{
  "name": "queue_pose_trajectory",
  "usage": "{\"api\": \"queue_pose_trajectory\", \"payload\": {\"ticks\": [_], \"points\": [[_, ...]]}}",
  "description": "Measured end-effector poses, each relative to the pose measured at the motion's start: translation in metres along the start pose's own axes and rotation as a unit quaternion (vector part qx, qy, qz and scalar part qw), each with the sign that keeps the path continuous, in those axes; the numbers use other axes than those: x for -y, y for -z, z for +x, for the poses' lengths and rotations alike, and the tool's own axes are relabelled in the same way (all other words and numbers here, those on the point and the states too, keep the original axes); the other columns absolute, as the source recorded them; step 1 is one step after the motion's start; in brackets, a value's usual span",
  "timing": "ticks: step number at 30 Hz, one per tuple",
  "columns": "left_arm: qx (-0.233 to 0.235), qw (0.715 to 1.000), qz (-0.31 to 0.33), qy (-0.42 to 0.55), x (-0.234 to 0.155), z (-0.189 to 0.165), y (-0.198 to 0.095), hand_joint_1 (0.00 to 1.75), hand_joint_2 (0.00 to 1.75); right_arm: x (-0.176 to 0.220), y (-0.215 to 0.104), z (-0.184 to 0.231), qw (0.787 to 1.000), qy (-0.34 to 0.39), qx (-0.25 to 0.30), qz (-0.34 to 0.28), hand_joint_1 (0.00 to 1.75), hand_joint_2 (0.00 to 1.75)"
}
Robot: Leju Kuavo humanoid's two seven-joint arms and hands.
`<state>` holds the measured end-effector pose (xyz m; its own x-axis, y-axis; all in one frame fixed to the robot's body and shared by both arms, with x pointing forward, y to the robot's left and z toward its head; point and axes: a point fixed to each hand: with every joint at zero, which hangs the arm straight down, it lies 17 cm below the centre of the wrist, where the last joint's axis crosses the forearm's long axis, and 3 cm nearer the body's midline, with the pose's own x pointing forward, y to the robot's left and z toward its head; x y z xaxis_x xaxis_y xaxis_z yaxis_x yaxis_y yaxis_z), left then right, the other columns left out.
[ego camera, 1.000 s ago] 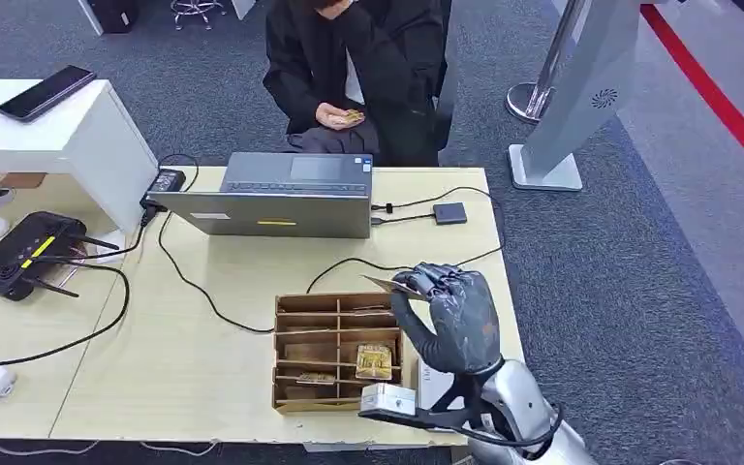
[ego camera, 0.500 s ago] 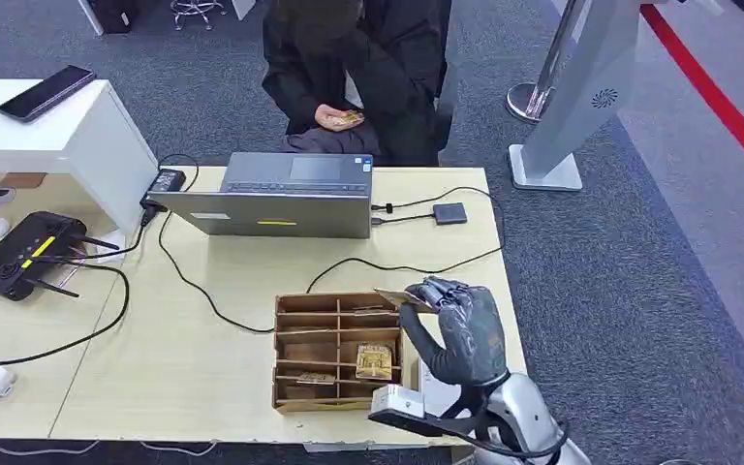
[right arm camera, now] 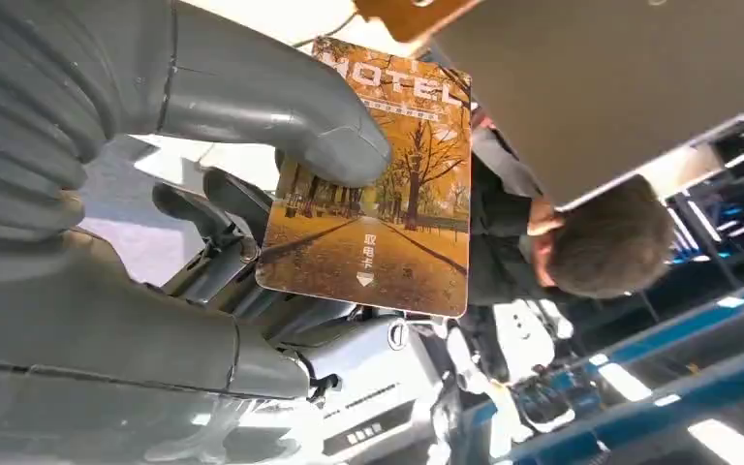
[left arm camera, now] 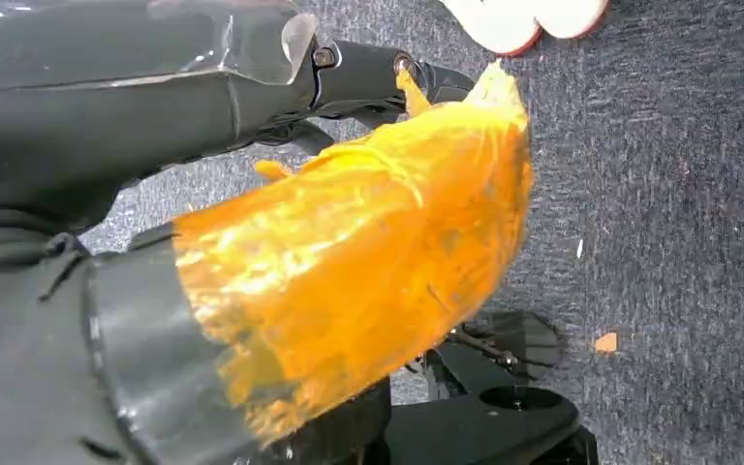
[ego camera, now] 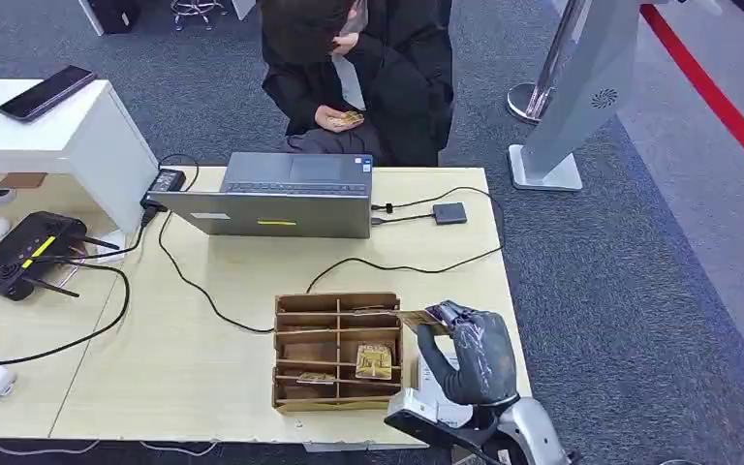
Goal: Pass the card to the sensor for recognition and then transmit it.
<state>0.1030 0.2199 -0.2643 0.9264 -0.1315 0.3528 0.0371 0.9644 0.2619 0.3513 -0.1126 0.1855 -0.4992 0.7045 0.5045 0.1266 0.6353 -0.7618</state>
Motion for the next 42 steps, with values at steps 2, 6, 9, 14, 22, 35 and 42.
{"api": "queue_pose_trajectory", "payload": {"ticks": [2,6,9,14,22,35,42], "points": [[-0.001,1.000,0.000,-0.002,0.000,0.000,0.000,0.00,0.00,-0.003,-0.004,-0.005,1.000,0.003,-0.010,0.005,1.75,1.75],[0.001,1.000,0.000,-0.004,0.001,0.001,0.000,0.00,0.00,-0.009,-0.009,-0.012,1.000,0.007,-0.026,0.014,1.75,1.75],[0.001,1.000,0.000,-0.005,0.001,0.001,0.000,0.00,0.00,-0.011,-0.011,-0.014,0.999,0.007,-0.029,0.016,1.75,1.75],[0.001,1.000,0.000,-0.005,0.001,0.001,0.000,0.00,0.00,-0.012,-0.012,-0.016,0.999,0.007,-0.032,0.018,1.75,1.75],[0.000,1.000,0.001,-0.009,0.001,0.000,0.000,0.00,0.00,-0.022,-0.020,-0.028,0.997,0.018,-0.063,0.036,1.75,1.75],[-0.005,1.000,0.004,-0.020,0.000,-0.001,0.000,0.00,0.00,-0.039,-0.036,-0.054,0.990,0.027,-0.120,0.064,1.75,1.75],[-0.005,1.000,0.005,-0.025,-0.001,-0.001,0.000,0.00,0.00,-0.044,-0.043,-0.064,0.986,0.034,-0.146,0.075,1.75,1.75]]}}
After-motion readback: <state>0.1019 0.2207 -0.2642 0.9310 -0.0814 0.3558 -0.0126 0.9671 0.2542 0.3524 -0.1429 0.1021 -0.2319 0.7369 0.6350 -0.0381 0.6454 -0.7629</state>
